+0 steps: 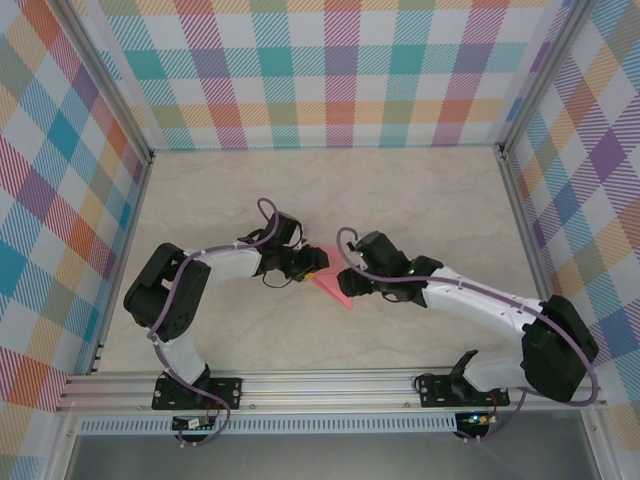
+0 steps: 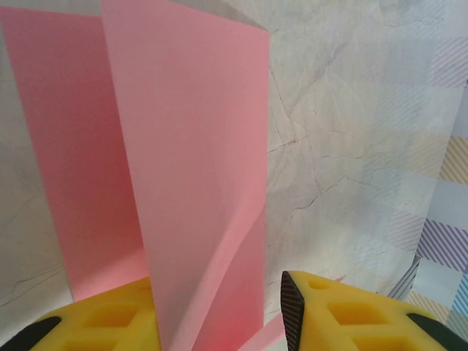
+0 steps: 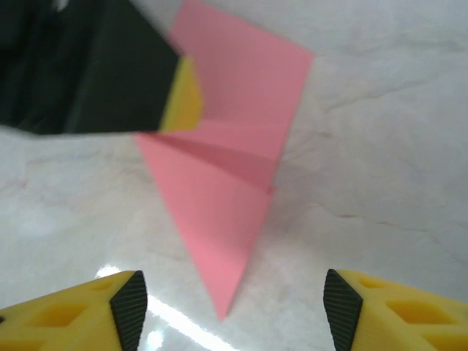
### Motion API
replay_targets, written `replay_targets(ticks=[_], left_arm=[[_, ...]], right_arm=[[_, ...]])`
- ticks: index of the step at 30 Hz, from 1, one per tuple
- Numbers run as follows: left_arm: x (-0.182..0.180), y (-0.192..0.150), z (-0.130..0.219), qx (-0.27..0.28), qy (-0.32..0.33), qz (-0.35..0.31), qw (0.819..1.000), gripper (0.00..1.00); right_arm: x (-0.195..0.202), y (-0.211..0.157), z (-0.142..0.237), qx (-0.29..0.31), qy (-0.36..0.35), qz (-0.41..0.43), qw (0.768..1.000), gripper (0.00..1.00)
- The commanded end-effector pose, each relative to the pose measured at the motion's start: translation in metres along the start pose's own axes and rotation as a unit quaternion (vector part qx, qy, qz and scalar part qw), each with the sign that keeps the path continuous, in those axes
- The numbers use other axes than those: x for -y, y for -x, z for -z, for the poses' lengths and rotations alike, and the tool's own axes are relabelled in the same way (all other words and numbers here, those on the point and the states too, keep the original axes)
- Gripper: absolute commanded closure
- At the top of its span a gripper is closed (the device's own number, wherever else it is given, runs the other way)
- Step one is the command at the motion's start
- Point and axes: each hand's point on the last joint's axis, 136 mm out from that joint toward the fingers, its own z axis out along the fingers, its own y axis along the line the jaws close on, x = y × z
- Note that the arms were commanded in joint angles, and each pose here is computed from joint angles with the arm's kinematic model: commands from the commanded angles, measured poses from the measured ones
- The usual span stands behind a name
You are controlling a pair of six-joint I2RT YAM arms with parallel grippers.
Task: Fold a paper plane with a square sheet of paper (fold left side to right side)
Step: Fourth fold the wing at the center of the table.
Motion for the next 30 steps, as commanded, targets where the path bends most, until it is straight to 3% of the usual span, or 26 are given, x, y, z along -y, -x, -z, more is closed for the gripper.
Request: replay_targets(ticks=[1,13,22,30], left_arm=[[0.017,0.005,0.003,0.008,-0.012,-0.008,1.0,0.58],[0.022,0.011,0.004,0.014,-0.006,0.004,1.0,0.56],[0.023,0.013,0.005,0.014,-0.006,0.007,1.0,0.56],[0.025,0.014,0.006,0.014,-0.004,0.005,1.0,0.56]], right_arm=[[-0.015,-0.009,-0.015,0.002,-0.021,0.032,0.999,0.37],[-0.023,-0.008,-0.055,0.004,-0.085,0.112,0.99,0.43],[-0.015,-0.02,-0.069,-0.015,-0.106,0.115,0.988,0.48],[-0.009,-0.025,-0.075,-0.029,-0.129,0.114,0.985,0.59]])
